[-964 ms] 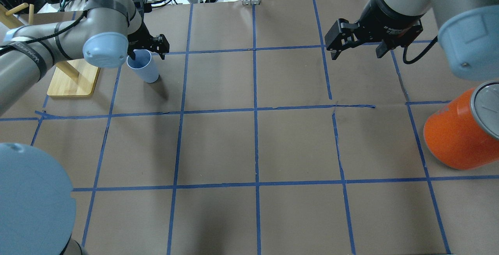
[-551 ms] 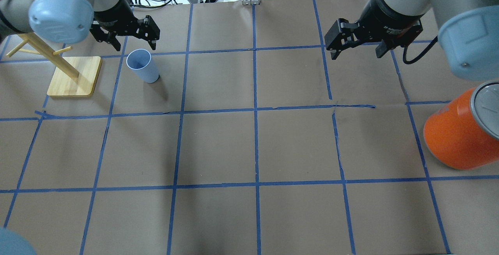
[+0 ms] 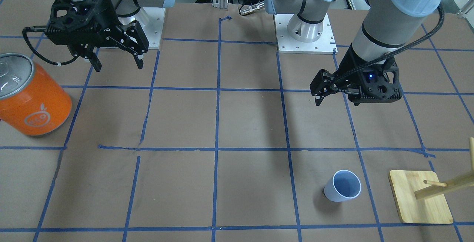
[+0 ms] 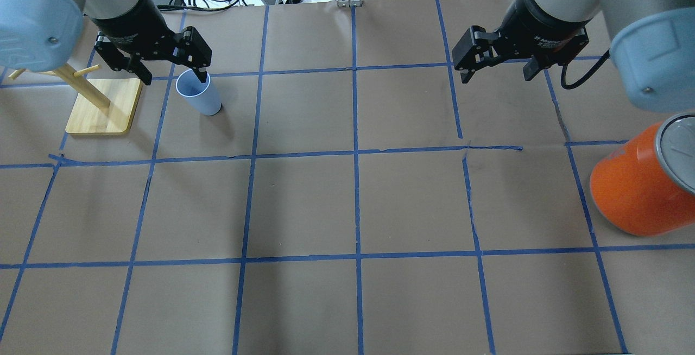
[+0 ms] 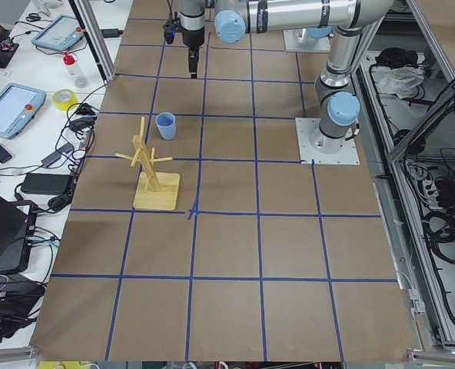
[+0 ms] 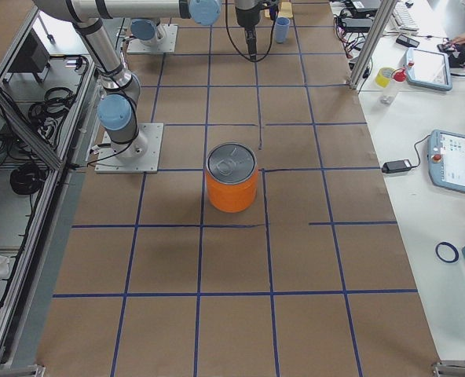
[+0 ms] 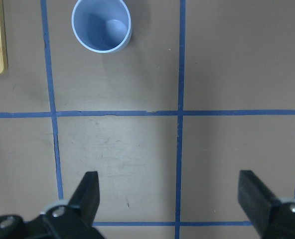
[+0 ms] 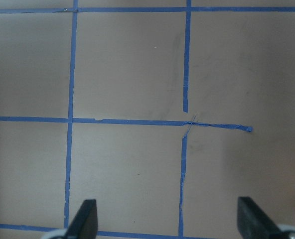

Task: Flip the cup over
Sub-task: 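Open the left gripper and raise it away from the cup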

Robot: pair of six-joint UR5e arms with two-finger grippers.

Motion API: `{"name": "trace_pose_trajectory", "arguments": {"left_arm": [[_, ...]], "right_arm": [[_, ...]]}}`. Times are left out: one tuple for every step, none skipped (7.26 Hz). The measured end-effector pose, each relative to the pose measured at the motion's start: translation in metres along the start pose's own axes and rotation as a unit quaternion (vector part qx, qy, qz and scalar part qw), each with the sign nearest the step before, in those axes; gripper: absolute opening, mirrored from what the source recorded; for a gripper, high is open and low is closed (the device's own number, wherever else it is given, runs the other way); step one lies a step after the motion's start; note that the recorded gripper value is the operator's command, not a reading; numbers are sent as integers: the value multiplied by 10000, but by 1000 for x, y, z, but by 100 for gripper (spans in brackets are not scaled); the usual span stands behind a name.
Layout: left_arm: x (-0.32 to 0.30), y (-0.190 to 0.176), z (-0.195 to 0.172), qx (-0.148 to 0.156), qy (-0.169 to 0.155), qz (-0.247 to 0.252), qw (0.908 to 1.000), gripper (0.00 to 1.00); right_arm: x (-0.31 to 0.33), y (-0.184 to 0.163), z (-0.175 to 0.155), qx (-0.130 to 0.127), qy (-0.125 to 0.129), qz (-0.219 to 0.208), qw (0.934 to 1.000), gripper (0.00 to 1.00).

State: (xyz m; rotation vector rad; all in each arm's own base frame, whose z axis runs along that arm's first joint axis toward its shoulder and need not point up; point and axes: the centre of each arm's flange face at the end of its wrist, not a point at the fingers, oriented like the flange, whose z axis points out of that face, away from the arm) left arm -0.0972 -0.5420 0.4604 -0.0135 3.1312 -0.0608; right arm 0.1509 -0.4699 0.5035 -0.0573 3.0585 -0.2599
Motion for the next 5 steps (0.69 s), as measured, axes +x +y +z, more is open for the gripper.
{"name": "trace_pose_trajectory", "arguments": {"left_arm": [[1,6,-5,22,7,8,10000,100],[4,13,-10,23,12,24,10000,100],[6,20,-14,0,12,41,10000,100],[7,25,-17,-15,9,50,10000,100],[7,29,-19,-25,8,54,10000,100]], "right_arm": [[0,0,0,1,0,6,10000,100],[0,1,-1,-5,5,11,10000,100],[0,4,-3,-34,9,16,10000,100],[-1,11,-7,-121,16,32,9999,100],[-1,19,-12,-228,21,57,9997,100]]}}
